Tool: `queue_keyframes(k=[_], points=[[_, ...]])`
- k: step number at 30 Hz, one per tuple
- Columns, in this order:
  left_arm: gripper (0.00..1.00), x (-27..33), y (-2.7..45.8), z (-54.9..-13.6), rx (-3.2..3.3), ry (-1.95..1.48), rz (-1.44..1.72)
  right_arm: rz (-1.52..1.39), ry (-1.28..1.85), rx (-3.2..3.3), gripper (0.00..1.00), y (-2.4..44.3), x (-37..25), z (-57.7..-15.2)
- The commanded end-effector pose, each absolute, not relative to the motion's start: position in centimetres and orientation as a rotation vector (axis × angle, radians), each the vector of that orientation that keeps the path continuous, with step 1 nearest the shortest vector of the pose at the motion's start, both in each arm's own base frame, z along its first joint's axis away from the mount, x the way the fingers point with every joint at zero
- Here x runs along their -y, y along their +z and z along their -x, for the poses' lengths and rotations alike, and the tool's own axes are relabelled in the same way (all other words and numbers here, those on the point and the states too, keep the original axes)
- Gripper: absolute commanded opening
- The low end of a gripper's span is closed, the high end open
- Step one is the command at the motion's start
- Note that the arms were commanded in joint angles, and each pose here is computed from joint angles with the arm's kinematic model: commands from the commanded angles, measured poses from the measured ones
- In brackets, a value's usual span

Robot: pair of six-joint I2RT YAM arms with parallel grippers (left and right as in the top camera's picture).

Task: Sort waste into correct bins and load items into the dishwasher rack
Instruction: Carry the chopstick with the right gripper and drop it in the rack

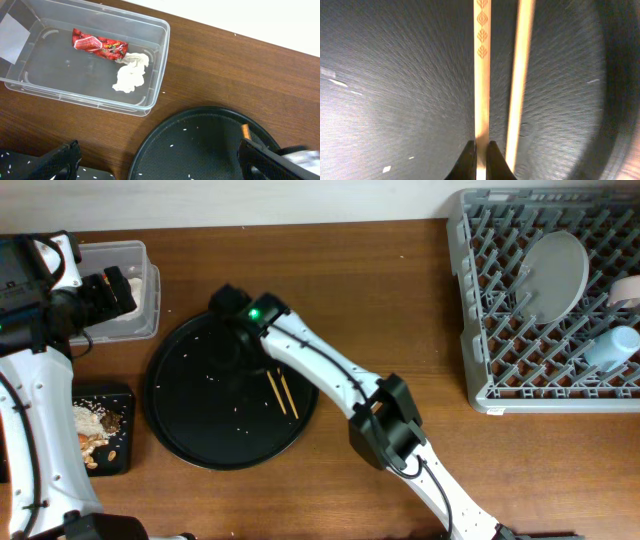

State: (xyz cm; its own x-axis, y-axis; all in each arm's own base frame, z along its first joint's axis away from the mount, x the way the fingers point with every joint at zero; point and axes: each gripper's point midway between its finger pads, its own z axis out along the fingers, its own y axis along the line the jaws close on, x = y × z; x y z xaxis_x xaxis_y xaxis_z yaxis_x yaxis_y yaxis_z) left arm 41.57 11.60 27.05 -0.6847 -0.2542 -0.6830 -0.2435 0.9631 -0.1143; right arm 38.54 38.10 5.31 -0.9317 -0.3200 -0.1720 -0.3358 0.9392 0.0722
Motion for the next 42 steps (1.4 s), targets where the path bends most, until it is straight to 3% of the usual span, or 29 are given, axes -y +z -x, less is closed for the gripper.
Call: queue_keyframes(k=[1,4,8,16,20,29,31,34,36,39,42], points=[[0.99,-11.8,27.0,-41.6,-2.35,-0.016,0.364,0.394,0.266,-2.803,0.04,13.9,-34.8,-43.0],[0.99,-11.8,27.0,-41.6,-2.35,-0.017,0.364,0.328,0.29,-2.687,0.04,20.2,-29.4,-45.5],[0.99,-11.8,27.0,-41.6,-2.35,-0.017,0.364,0.182,0.21,-2.637,0.04,24.3,-18.8,-48.6],[0.99,-11.8,27.0,-41.6,-2.35,-0.017,0.364,-0.227,0.104,-2.652,0.04,24.1,1.2,-51.3],[0.99,-11.8,27.0,-41.6,-2.35,-0.017,0.364,-0.359,0.066,-2.642,0.04,23.8,6.7,-51.0],[0.99,-11.8,27.0,-41.6,-2.35,-0.017,0.364,-0.165,0.02,-2.73,0.06,19.2,8.3,-52.3],[0.99,-11.8,27.0,-41.6,-2.35,-0.017,0.364,-0.166,0.021,-2.741,0.15,18.5,8.4,-52.4],[0.99,-11.8,27.0,-41.6,-2.35,-0.016,0.364,-0.168,0.023,-2.752,0.18,17.9,8.4,-52.5],[0.99,-11.8,27.0,-41.6,-2.35,-0.017,0.364,-0.169,0.025,-2.754,0.28,17.8,8.4,-52.5],[0.99,-11.8,27.0,-41.6,-2.35,-0.017,0.364,-0.209,0.063,-2.757,0.3,17.8,7.9,-52.4],[0.99,-11.8,27.0,-41.6,-2.35,-0.016,0.364,-0.148,0.344,-2.721,0.34,19.1,4.2,-52.4]])
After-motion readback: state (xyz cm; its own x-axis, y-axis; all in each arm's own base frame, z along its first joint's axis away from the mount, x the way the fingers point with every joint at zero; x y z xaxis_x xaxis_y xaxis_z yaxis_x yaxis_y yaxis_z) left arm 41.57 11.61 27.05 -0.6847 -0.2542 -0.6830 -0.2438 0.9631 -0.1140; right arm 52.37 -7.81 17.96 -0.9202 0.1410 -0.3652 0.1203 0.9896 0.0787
